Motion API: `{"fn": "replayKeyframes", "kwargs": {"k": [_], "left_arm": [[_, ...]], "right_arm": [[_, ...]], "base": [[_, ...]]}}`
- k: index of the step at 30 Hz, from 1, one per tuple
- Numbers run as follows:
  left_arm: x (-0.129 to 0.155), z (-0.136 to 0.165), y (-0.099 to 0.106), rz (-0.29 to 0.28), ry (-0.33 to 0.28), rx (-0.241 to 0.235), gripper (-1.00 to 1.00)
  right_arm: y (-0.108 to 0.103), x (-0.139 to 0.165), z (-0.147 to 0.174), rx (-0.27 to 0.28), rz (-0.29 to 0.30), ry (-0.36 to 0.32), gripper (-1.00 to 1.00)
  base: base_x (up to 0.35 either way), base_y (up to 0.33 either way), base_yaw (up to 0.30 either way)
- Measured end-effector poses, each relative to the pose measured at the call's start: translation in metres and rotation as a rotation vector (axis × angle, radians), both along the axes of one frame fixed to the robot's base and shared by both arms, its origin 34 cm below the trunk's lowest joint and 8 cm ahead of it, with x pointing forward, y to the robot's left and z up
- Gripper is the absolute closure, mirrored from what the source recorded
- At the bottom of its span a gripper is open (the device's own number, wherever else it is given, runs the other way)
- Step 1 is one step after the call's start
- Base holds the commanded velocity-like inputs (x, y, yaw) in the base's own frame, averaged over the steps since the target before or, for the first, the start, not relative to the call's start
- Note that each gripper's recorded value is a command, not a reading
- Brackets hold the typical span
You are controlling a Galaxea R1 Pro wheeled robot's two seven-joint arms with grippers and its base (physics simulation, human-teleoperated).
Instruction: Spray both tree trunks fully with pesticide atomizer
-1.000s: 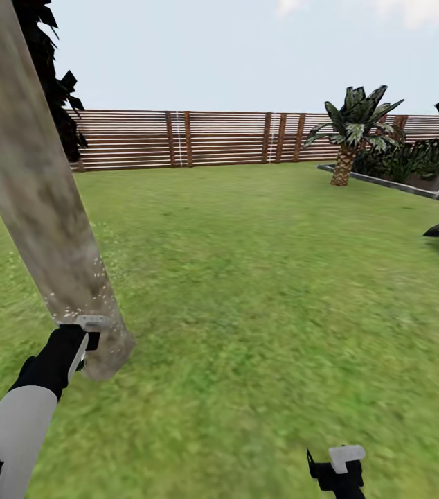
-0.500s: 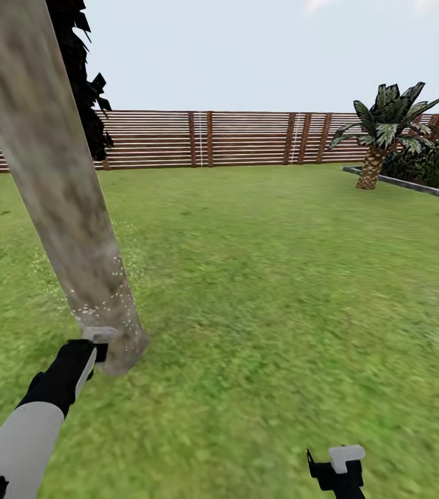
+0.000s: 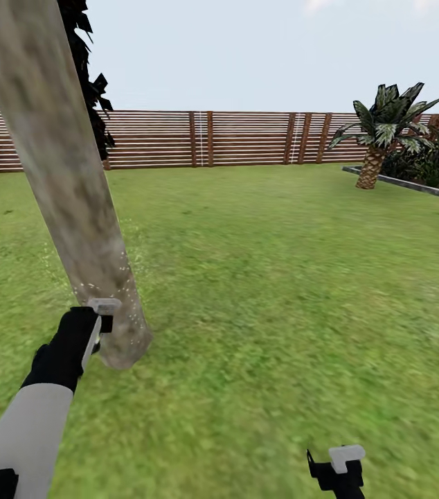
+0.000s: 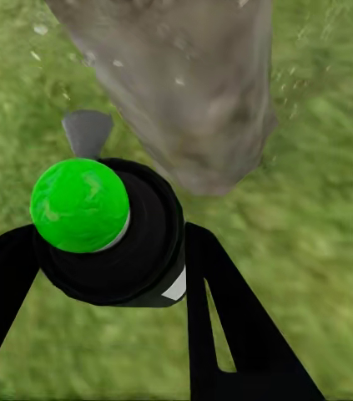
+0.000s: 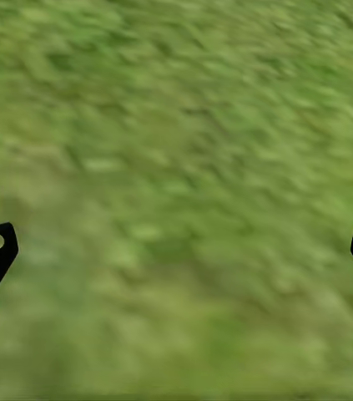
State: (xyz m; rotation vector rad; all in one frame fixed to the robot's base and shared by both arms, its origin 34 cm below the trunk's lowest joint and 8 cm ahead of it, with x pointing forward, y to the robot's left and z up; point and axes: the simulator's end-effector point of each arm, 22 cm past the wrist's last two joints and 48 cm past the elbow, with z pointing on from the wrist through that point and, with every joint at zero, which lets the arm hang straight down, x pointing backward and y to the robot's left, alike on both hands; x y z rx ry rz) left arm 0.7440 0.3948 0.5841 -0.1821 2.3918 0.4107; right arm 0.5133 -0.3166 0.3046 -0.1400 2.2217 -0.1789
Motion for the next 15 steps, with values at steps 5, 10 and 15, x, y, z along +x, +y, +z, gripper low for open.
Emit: {"fn": "replayKeyframes", "kwargs": {"k": [5, 10, 15], "left_arm": [[-0.001, 0.016, 0.018, 0.059, 0.016, 0.068, 1.0], [-0.005, 0.013, 0.023, 0.067, 0.012, 0.069, 1.0], [-0.006, 0.009, 0.017, 0.06, 0.018, 0.063, 1.0]], "right_arm": [[0.0, 0.0, 0.0, 0.0, 0.001, 0.001, -1.0], [0.0, 0.0, 0.0, 0.0, 0.0, 0.0, -1.0], [-0.004, -0.001, 0.0, -0.005, -0.002, 0.0, -1.0]], "base": [[0.0, 0.0, 0.162], [0.201, -0.067, 0.149], [0.289, -0.121, 0.004]]}}
